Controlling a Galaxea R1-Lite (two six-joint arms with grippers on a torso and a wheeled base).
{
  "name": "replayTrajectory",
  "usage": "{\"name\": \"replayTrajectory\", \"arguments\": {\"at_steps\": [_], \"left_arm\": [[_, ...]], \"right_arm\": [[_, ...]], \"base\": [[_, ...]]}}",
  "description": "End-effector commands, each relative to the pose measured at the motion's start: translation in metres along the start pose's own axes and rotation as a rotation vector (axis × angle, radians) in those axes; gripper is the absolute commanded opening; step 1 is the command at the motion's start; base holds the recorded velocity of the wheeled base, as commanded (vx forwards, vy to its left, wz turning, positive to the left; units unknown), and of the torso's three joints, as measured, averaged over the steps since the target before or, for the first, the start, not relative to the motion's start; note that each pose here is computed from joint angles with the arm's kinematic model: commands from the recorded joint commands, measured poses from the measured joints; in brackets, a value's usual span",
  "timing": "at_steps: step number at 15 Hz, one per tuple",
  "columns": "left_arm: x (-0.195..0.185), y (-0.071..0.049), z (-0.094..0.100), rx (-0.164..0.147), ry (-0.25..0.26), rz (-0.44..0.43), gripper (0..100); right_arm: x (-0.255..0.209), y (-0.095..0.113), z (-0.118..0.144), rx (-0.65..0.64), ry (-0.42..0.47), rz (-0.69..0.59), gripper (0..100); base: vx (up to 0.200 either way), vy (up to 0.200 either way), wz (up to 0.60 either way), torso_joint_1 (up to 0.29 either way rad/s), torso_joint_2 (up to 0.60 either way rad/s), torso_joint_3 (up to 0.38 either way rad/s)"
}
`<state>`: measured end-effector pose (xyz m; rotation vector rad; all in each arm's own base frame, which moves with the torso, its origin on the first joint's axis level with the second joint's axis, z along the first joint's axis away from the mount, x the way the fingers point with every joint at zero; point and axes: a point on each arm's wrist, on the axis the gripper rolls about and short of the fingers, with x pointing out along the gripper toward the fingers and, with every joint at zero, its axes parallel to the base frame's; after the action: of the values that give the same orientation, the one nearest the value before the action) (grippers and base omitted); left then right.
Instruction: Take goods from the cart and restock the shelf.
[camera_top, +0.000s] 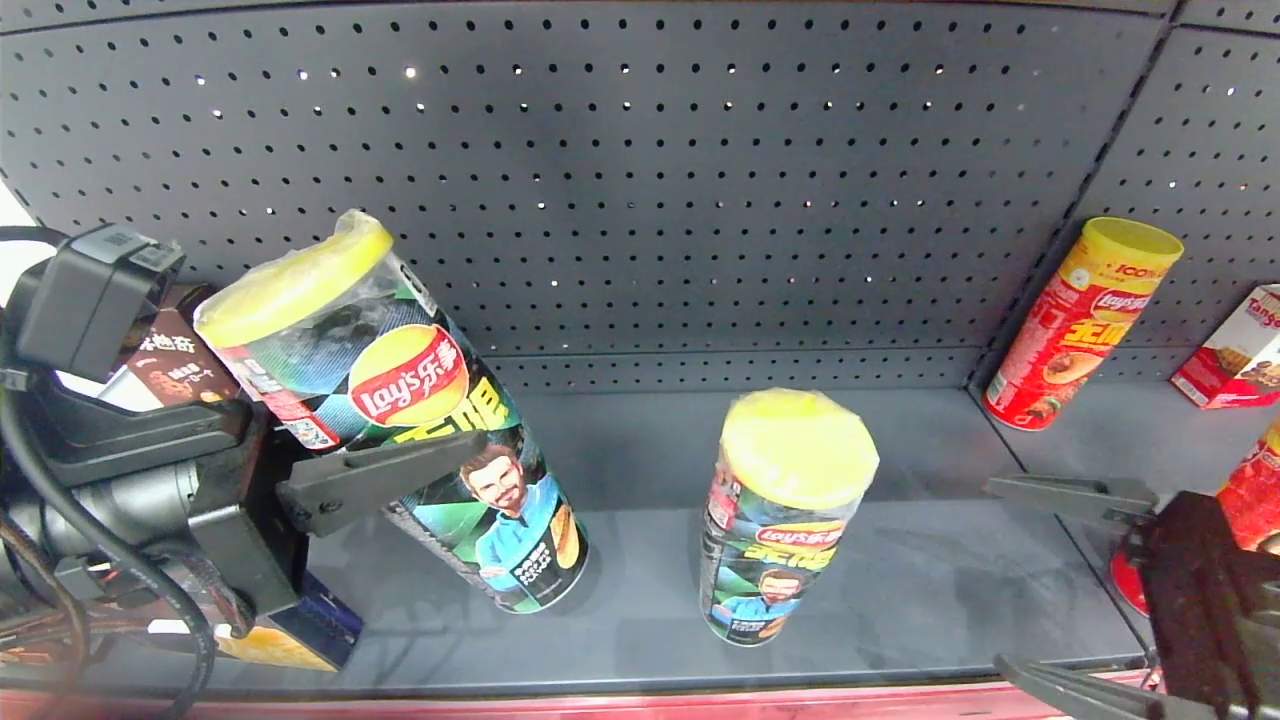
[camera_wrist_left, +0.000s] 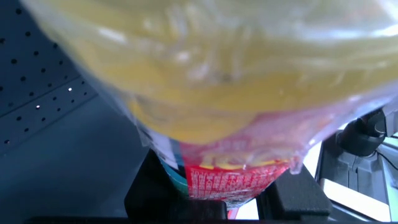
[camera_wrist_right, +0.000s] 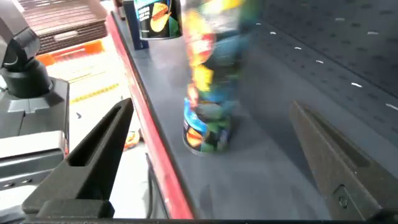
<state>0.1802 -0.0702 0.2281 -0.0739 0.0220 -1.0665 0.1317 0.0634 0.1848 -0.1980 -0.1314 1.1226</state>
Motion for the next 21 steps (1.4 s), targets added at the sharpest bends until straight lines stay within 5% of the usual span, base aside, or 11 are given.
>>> {"name": "replayTrajectory", "arguments": {"at_steps": [1,9,12,15,17,21], "left_arm": [[-0.002,-0.002,0.001,0.007,-0.006,0.001,0],[-0.005,-0.005,0.005,0.022,-0.021,-0.003,0],[-0.005,-0.006,0.004,0.018,-0.017,-0.003,0],[-0.005,-0.005,0.004,0.019,-0.018,0.0,0],[-0.004,-0.005,0.006,0.024,-0.023,0.0,0],[-0.003,-0.006,0.006,0.025,-0.021,-0.011,0]], "right_arm": [[-0.046,0.036,0.01,-0.045,-0.018,-0.135,100],[-0.121,0.127,-0.045,0.183,0.007,-0.454,100],[-0.127,0.132,-0.074,0.192,0.02,-0.627,100],[-0.129,0.13,-0.076,0.205,0.031,-0.759,100],[-0.131,0.129,-0.083,0.219,0.114,-0.893,100],[-0.131,0.129,-0.082,0.215,0.105,-0.884,100]], "base": [[0.0,0.0,0.0,0.0,0.0,0.0],[0.0,0.0,0.0,0.0,0.0,0.0],[0.0,0.0,0.0,0.0,0.0,0.0],[0.0,0.0,0.0,0.0,0.0,0.0],[0.0,0.0,0.0,0.0,0.0,0.0],[0.0,0.0,0.0,0.0,0.0,0.0]]}}
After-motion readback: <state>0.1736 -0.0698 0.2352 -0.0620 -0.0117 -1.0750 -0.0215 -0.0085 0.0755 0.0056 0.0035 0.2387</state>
